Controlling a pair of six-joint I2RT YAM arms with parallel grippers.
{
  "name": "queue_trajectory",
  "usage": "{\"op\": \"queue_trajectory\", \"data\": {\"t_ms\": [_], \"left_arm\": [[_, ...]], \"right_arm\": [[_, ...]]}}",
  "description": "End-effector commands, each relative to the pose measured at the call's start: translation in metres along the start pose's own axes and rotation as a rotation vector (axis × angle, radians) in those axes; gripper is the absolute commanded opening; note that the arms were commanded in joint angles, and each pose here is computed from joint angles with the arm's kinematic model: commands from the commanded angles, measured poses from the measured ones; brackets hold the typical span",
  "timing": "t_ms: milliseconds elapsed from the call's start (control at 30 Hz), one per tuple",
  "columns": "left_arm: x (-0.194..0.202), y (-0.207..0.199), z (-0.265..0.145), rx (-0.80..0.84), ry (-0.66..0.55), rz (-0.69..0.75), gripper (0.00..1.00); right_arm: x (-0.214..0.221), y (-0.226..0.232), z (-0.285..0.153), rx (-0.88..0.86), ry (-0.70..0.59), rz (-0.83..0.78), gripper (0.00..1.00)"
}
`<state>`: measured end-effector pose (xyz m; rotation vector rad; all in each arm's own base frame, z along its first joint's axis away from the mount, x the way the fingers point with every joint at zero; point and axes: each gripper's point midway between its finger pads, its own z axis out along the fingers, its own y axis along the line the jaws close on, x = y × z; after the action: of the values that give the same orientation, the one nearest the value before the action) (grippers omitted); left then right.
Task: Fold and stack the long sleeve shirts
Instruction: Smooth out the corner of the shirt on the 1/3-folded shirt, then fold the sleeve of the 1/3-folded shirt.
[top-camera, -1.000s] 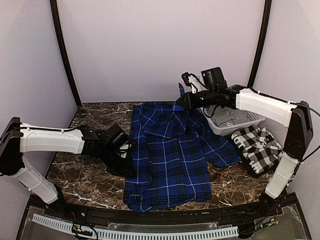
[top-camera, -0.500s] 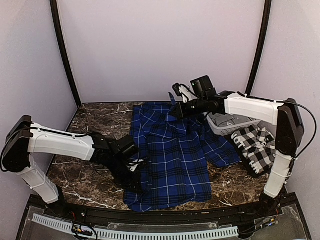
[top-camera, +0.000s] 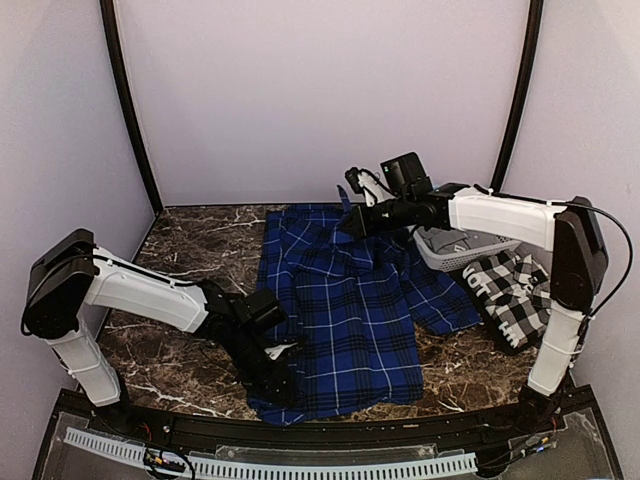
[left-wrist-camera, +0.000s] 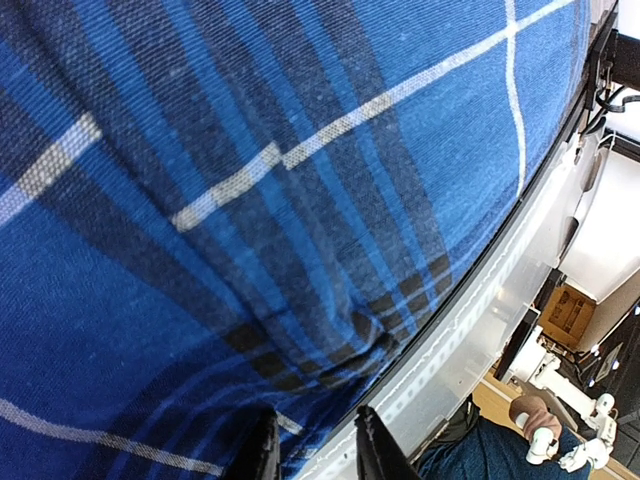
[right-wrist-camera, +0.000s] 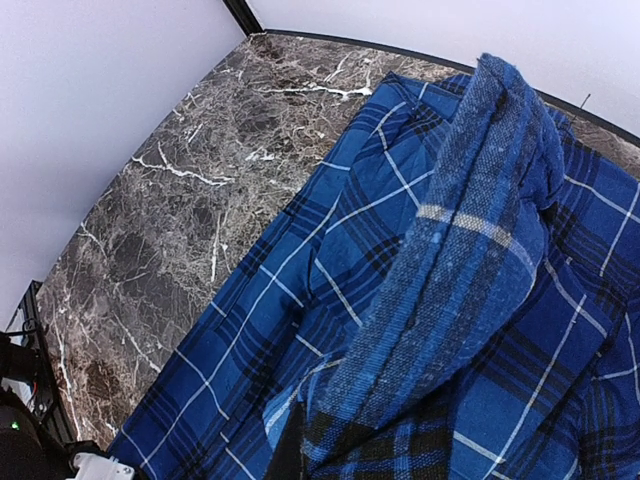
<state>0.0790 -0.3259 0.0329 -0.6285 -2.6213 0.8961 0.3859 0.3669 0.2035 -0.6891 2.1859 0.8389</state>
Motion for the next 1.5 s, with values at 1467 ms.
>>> {"op": "queue_trajectory", "data": {"t_ms": [1467], "left_arm": [[-0.367, 0.054, -0.163, 0.097, -0.824, -0.158, 0.28]], "right_arm": [[-0.014, 0.164, -0.04, -0.192, -0.046, -0.33, 0.0]]}}
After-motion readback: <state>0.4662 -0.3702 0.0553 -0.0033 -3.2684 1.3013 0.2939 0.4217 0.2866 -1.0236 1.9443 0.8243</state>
